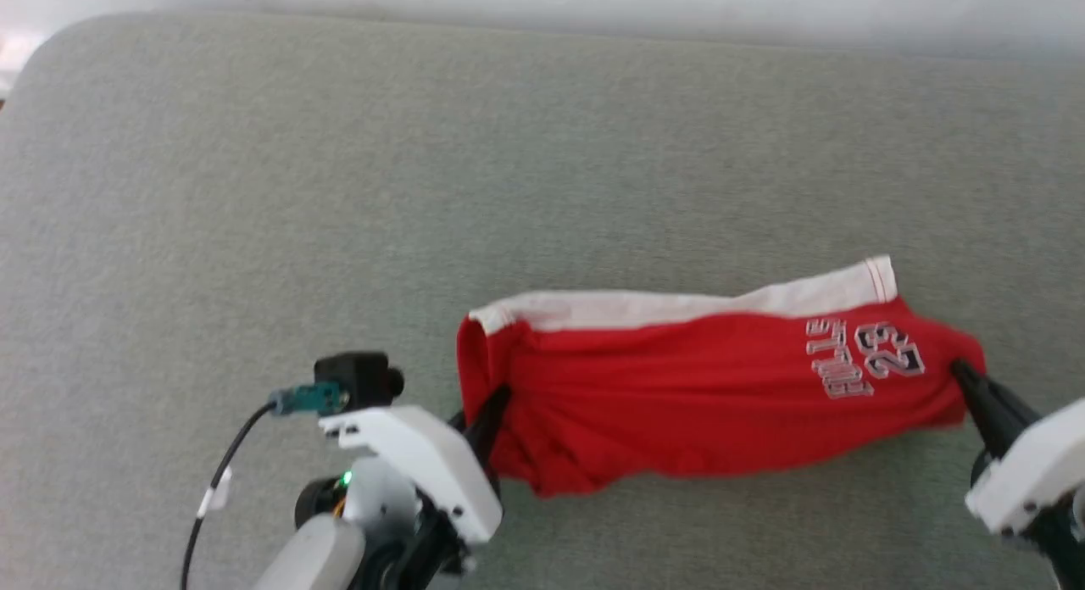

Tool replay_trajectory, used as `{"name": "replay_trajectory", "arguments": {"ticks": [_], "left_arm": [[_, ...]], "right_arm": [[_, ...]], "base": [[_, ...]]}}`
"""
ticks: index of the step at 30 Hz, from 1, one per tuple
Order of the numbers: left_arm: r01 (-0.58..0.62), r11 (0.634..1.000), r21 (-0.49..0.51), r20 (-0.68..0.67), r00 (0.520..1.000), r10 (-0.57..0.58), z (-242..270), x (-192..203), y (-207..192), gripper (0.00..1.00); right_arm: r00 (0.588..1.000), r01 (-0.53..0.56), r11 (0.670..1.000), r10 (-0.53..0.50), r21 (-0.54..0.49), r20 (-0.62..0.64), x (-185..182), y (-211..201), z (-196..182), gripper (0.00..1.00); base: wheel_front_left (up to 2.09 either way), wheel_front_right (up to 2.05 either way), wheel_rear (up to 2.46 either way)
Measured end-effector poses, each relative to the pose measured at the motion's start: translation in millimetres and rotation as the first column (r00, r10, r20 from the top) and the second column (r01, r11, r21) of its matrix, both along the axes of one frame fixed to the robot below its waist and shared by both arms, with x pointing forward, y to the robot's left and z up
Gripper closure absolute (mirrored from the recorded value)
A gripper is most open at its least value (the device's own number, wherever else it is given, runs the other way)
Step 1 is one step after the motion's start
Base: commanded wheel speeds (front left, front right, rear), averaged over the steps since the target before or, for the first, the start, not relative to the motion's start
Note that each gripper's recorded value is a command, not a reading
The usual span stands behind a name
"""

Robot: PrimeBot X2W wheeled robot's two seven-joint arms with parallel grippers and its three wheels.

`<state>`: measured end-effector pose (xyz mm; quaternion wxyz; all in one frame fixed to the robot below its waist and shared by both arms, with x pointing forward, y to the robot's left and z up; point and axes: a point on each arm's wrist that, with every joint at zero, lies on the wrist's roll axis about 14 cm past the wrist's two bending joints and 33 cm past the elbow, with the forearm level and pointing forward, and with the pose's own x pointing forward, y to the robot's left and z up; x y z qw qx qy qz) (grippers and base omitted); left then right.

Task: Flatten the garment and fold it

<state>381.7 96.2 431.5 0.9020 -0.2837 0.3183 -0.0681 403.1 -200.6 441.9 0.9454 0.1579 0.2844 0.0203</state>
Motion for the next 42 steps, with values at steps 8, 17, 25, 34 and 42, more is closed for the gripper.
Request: {"name": "replay_trajectory", "arguments": {"ticks": [8,17,25,34,42], "left_arm": [[0.091,0.995,-0.027,-0.092,0.991,-0.093,-11,-31,-16,1.0],[0.112,0.994,-0.013,-0.124,0.986,-0.112,-19,-39,-20,1.0],[0.056,0.998,0.038,-0.097,0.994,-0.052,-26,-38,-9,0.71],[-0.012,0.999,0.034,-0.045,0.999,0.014,-22,-32,-4,0.0],[-0.185,0.981,0.066,0.246,0.955,0.163,30,-8,32,0.0]], "right_arm": [[0.994,0.105,0.992,-0.103,0.07,-0.025,-51,-24,-8,1.0],[0.991,0.136,0.985,-0.134,0.11,-0.031,-69,-23,-17,1.0],[0.99,0.138,0.983,-0.134,0.118,-0.044,-75,-18,-28,0.89],[0.993,0.115,0.99,-0.114,0.085,-0.022,-74,-15,-22,0.0],[0.99,0.139,0.99,-0.14,0.018,0.013,-72,-36,-3,0.0]], "base": [[0.0,0.0,0.0],[0.0,0.0,0.0],[0.0,0.0,0.0],[0.0,0.0,0.0],[0.0,0.0,0.0]]}}
